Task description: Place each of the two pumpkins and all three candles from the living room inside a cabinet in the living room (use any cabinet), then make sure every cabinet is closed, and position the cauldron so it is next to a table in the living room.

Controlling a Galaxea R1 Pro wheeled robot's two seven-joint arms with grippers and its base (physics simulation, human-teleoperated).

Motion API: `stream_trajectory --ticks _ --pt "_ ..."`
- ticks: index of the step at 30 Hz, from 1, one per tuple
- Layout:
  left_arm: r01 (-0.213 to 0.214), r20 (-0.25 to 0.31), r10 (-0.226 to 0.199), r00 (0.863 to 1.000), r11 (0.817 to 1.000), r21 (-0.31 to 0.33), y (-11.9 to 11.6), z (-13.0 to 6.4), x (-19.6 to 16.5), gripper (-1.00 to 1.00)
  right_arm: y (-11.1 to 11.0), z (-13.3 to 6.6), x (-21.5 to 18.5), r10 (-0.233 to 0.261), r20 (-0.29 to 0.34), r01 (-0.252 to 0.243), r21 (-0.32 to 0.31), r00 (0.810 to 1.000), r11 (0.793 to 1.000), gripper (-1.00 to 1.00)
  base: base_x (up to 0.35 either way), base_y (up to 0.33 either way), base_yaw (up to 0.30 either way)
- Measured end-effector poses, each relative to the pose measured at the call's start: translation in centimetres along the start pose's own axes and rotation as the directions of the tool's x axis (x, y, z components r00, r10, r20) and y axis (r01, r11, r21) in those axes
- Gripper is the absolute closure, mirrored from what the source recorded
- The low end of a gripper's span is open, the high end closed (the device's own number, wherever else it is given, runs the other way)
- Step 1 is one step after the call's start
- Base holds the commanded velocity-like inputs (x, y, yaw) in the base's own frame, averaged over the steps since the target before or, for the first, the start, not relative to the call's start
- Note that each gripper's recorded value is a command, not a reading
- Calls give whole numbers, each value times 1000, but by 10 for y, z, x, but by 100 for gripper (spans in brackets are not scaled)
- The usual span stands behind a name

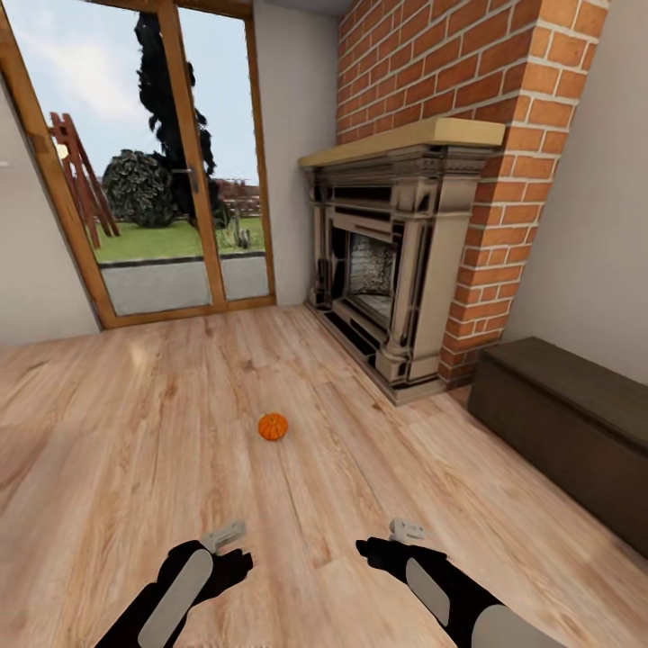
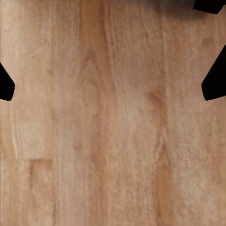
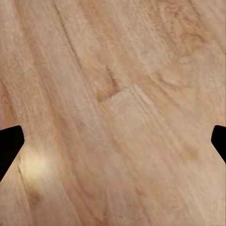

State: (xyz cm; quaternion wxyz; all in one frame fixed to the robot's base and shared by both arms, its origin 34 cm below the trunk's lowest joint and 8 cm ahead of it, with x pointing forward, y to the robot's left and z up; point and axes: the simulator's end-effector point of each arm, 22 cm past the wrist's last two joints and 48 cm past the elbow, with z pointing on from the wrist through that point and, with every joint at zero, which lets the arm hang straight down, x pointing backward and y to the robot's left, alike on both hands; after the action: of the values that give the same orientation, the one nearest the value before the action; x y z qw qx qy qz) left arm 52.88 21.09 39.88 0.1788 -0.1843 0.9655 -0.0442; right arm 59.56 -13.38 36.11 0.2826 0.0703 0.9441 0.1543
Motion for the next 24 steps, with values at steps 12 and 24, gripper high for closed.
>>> stream_trajectory --ticks 12,24 --pt "-3 1 3 1000 1000 -1 -1 0 0 -100 2 0 3 -24 -5 24 0 1000 1000 -100 0 9 275" --pt "-13 5 13 1000 1000 -5 -1 0 0 -100 4 0 5 -38 -8 38 -3 999 999 -100 163 89 193"
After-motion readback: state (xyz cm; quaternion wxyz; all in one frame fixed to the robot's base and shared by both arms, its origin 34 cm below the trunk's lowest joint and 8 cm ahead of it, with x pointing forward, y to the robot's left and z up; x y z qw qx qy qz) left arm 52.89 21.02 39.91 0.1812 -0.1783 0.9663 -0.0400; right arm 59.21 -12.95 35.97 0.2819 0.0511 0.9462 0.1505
